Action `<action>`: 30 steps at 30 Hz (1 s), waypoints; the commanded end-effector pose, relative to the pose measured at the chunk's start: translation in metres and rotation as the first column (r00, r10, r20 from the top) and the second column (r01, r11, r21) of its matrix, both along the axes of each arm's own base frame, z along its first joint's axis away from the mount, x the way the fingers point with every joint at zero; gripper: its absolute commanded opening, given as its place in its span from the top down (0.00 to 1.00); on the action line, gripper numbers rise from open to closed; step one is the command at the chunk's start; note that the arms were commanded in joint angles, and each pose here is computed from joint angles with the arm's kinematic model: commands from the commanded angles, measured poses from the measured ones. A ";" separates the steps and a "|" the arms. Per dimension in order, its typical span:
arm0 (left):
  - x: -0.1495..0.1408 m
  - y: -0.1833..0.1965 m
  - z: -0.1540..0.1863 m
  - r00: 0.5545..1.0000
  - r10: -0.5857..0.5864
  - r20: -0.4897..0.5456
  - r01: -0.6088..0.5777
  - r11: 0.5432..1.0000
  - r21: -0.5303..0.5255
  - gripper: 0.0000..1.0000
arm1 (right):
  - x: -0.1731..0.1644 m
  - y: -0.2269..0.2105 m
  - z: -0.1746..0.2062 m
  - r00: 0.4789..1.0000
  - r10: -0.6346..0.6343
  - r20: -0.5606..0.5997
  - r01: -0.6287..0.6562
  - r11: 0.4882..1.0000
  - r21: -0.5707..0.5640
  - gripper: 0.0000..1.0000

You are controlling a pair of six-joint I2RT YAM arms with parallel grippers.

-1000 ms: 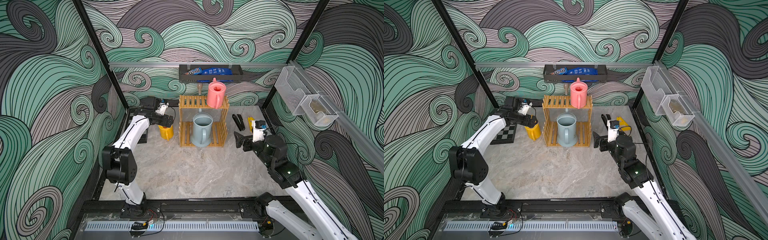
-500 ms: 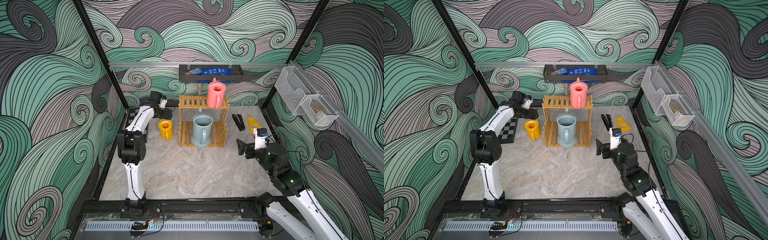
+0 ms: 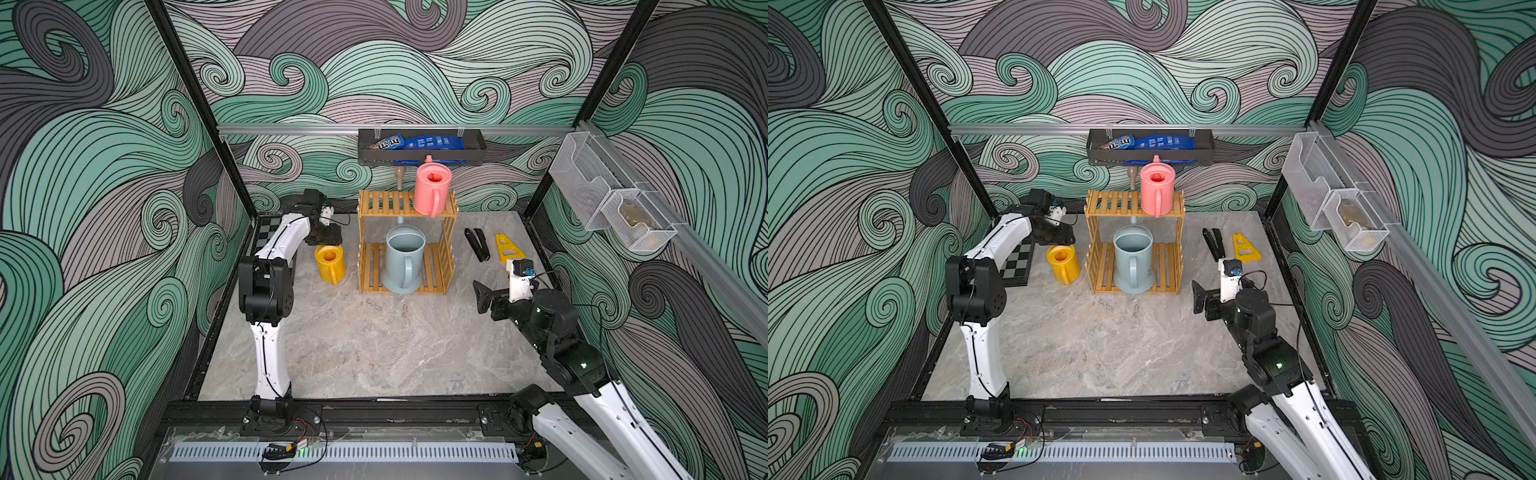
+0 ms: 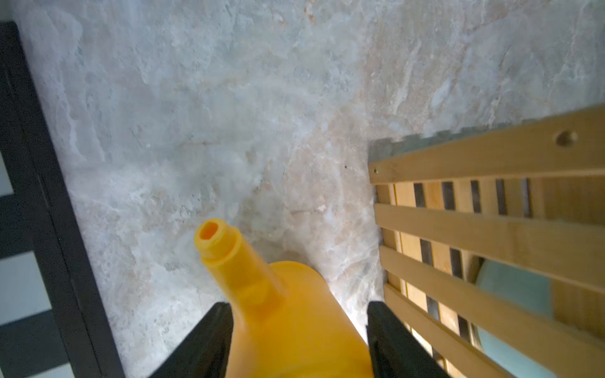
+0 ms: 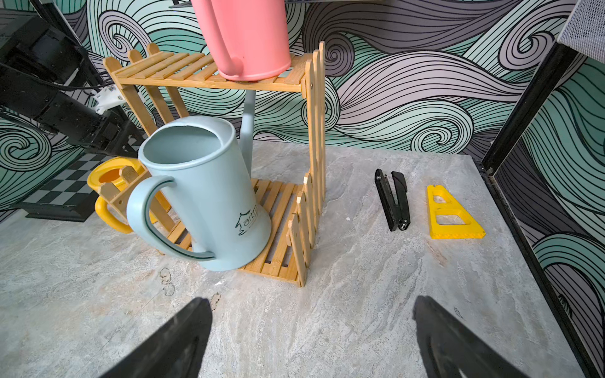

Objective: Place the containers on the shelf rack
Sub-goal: Move the container to the center of the board.

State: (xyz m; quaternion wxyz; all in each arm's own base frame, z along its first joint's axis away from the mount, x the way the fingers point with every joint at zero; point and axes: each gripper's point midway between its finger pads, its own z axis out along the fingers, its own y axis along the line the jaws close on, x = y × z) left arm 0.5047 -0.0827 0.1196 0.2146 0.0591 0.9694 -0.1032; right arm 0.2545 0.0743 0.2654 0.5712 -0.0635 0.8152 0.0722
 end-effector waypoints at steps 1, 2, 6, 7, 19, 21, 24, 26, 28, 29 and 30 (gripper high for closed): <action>-0.026 -0.003 -0.002 0.998 0.018 -0.057 -0.021 0.999 -0.049 0.34 | -0.001 0.002 -0.005 1.000 0.014 0.002 -0.014 1.000 0.004 0.01; -0.032 -0.004 -0.002 0.998 0.018 -0.062 -0.022 0.998 -0.057 0.34 | -0.001 0.002 -0.005 1.000 0.018 0.001 -0.018 1.000 0.006 0.01; -0.053 -0.004 -0.001 0.998 0.034 -0.062 -0.039 0.996 -0.080 0.36 | -0.002 0.005 -0.005 1.000 0.031 -0.002 -0.031 0.999 0.013 0.01; -0.059 -0.004 -0.002 0.997 0.044 -0.067 -0.050 0.995 -0.091 0.36 | -0.002 0.006 -0.006 0.999 0.037 -0.002 -0.037 0.999 0.015 0.01; -0.122 -0.002 -0.003 0.996 0.079 -0.042 -0.083 0.990 -0.115 0.34 | -0.013 0.031 -0.008 0.982 0.188 -0.009 -0.187 0.980 0.068 0.01; -0.126 0.003 0.000 0.996 0.084 -0.030 -0.087 0.991 -0.101 0.31 | -0.017 0.040 -0.008 0.970 0.243 -0.003 -0.242 0.967 0.086 0.01; -0.127 0.010 0.010 0.995 0.101 0.004 -0.100 0.990 -0.095 0.29 | -0.022 0.055 -0.006 0.947 0.320 0.014 -0.320 0.939 0.125 0.01; -0.127 0.017 0.021 0.992 0.120 0.045 -0.115 0.989 -0.096 0.27 | -0.025 0.062 -0.004 0.936 0.351 0.020 -0.349 0.922 0.170 0.01; -0.128 0.021 0.031 0.988 0.128 0.082 -0.119 0.987 -0.104 0.26 | -0.027 0.069 -0.004 0.926 0.376 0.031 -0.374 0.904 0.206 0.01; -0.129 0.022 0.035 0.987 0.126 0.101 -0.115 0.988 -0.107 0.25 | -0.029 0.073 -0.004 0.920 0.389 0.039 -0.388 0.895 0.219 0.01; -0.130 0.023 0.039 0.985 0.125 0.118 -0.113 0.988 -0.108 0.24 | -0.031 0.077 -0.004 0.915 0.401 0.048 -0.401 0.886 0.231 0.01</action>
